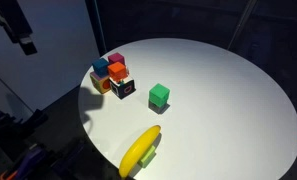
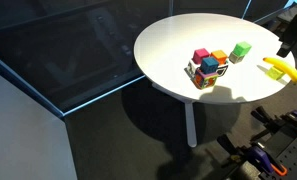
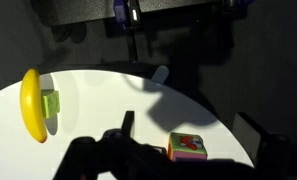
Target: Put the blue block on the table
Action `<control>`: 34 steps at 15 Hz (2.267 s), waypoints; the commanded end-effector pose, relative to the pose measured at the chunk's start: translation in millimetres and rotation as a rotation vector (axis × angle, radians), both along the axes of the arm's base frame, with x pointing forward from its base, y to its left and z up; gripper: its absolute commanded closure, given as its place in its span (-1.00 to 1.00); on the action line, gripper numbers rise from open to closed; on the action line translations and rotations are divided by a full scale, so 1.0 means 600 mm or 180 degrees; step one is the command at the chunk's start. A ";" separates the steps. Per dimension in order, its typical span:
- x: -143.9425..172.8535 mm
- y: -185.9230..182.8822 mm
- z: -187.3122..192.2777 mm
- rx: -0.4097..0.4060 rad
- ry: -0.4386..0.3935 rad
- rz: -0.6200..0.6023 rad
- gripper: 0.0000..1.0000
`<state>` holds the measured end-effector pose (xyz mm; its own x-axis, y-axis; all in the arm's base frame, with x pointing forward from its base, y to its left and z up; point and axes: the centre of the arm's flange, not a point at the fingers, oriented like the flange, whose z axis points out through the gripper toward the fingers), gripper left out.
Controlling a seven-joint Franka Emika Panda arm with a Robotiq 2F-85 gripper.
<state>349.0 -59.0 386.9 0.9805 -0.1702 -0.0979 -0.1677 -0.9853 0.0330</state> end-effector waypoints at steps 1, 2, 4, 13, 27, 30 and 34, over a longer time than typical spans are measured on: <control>0.000 0.000 0.000 0.0000 0.0000 0.0000 -1.00; 0.000 0.000 0.000 0.0000 0.0000 0.0000 -1.00; 0.000 0.000 0.000 0.0000 0.0000 0.0000 -1.00; 0.012 0.001 -0.002 -0.0007 -0.0079 0.0002 -1.00; 0.129 0.010 -0.040 -0.0134 -0.0187 -0.0442 -1.00; 0.155 0.010 -0.059 -0.0175 -0.0134 -0.0694 -1.00; 0.183 0.012 -0.087 -0.0250 -0.0030 -0.0696 -1.00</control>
